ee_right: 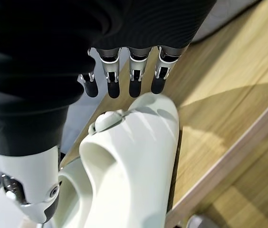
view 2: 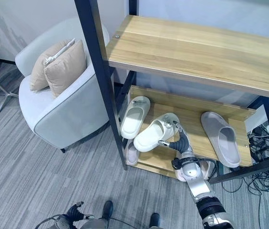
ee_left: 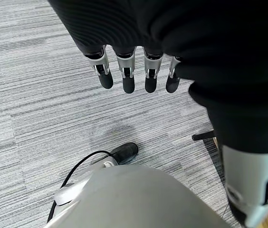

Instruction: Arrange the slippers neatly on the shoe rack.

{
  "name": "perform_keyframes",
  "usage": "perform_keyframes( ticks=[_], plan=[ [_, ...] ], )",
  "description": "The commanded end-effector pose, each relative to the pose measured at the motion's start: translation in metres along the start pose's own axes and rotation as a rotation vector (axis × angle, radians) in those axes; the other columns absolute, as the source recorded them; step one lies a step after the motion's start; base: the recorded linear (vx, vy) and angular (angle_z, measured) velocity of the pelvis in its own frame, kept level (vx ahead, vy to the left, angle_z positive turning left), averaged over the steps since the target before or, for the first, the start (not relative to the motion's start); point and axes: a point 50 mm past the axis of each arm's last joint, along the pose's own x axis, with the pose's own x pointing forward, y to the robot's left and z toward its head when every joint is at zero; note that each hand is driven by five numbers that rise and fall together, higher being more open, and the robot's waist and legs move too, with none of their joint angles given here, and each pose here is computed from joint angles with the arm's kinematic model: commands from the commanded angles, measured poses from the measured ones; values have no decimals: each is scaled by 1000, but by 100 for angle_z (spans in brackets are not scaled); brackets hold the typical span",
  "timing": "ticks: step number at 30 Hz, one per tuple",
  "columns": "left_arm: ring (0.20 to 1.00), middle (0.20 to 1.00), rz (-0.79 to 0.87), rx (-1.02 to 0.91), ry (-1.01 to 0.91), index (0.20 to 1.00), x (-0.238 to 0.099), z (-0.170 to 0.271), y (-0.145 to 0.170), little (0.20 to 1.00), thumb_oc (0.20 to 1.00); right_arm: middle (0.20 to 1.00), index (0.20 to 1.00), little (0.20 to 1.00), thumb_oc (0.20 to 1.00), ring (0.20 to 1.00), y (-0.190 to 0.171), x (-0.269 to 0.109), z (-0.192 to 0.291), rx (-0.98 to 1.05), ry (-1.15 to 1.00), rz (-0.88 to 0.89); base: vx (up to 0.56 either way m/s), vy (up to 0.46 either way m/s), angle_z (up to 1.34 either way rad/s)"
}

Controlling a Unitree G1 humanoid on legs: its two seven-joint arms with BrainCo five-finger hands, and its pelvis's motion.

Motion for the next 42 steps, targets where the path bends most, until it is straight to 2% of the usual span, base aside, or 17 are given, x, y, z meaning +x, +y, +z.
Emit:
perform_keyframes(
  ticks=[1,8,15,21,22,23,32,42],
  plan=[
    [1000,1000,-84,32,-9,1000,-1,9,-29,1000,1000,1000,1000,1000,1000,1000,-26,11,19,-150,-112,-84,0,0,0],
    [1000,1000,-92,44,-40,1000,0,17,-31,1000,1000,1000,1000,1000,1000,1000,-26,18,18,-343,-111,-71,0,0,0],
    [1000,1000,-90,29,-32,1000,-1,17,-34,1000,1000,1000,1000,1000,1000,1000,-14,23,26,-220,-100,-114,5,17,2],
    [1000,1000,-97,32,-34,1000,-2,15,-38,1000,1000,1000,1000,1000,1000,1000,-15,26,13,-257,-19,-141,17,21,8],
    [1000,1000,-99,37,-38,1000,-3,15,-38,1000,1000,667,667,667,667,667,-13,28,10,-276,-1,-140,0,0,0],
    [1000,1000,-98,39,-39,1000,-2,16,-38,1000,1000,200,200,200,200,200,-12,29,9,-282,10,-137,0,0,0],
    [1000,1000,-89,50,-41,1000,-3,15,-37,1000,1000,200,200,200,200,200,-5,32,-6,-356,94,-106,0,0,0],
    [1000,1000,-93,54,-48,1000,-3,14,-36,1000,1000,200,200,200,200,200,-54,44,9,-556,-2,-241,6,2,4]
  ],
)
